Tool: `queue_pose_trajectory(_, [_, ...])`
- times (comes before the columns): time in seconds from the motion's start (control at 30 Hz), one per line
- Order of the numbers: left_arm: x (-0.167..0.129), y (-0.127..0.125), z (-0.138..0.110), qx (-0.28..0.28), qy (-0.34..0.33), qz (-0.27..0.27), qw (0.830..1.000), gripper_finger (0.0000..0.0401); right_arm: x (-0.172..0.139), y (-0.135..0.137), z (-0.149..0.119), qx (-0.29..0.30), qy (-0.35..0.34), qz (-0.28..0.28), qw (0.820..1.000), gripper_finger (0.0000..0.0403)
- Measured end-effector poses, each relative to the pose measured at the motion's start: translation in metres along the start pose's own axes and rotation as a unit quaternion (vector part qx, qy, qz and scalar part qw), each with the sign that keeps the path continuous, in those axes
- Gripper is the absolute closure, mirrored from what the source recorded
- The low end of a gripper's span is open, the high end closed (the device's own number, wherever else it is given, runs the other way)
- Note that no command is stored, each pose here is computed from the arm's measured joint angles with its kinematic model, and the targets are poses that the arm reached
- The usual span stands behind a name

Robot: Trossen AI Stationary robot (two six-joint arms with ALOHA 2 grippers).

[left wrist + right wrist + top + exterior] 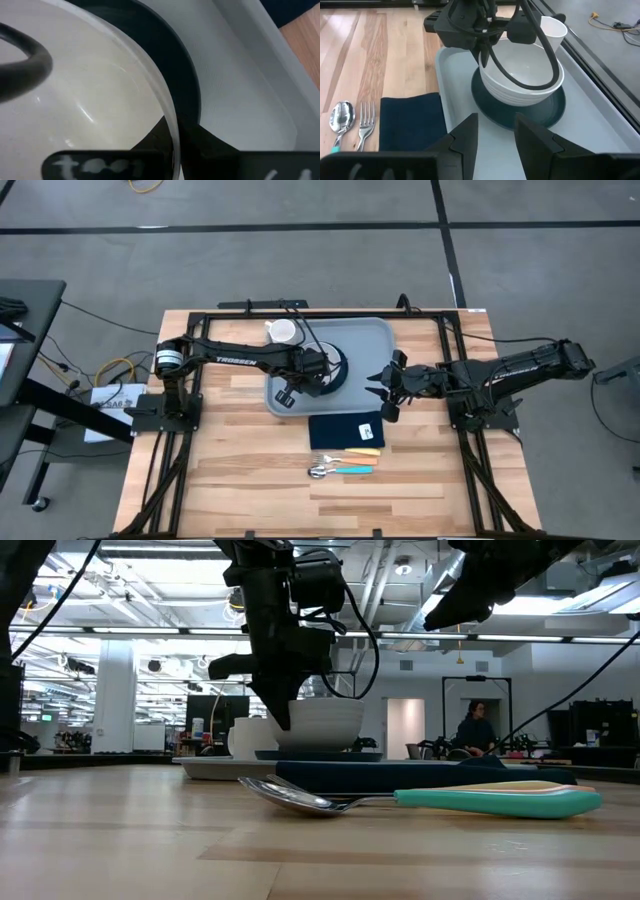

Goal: Set up tray
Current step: Put the white bowl on the black plate on the gray serving tray

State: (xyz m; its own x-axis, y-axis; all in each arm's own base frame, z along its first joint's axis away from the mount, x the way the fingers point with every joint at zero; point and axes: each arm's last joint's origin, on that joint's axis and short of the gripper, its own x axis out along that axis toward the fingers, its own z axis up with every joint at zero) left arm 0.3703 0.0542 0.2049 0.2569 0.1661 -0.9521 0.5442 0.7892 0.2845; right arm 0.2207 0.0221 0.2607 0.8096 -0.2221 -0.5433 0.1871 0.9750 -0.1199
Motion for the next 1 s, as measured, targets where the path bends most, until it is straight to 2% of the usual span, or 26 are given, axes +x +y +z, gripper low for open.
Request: queue_pose_trajectory(1.0, [-0.0001, 0.0007, 0.0007, -0.002, -0.004, 0.004, 1.0, 0.0401, 0.0, 0.0, 0.0, 0.004, 0.0, 0.0, 1.0, 0.0284])
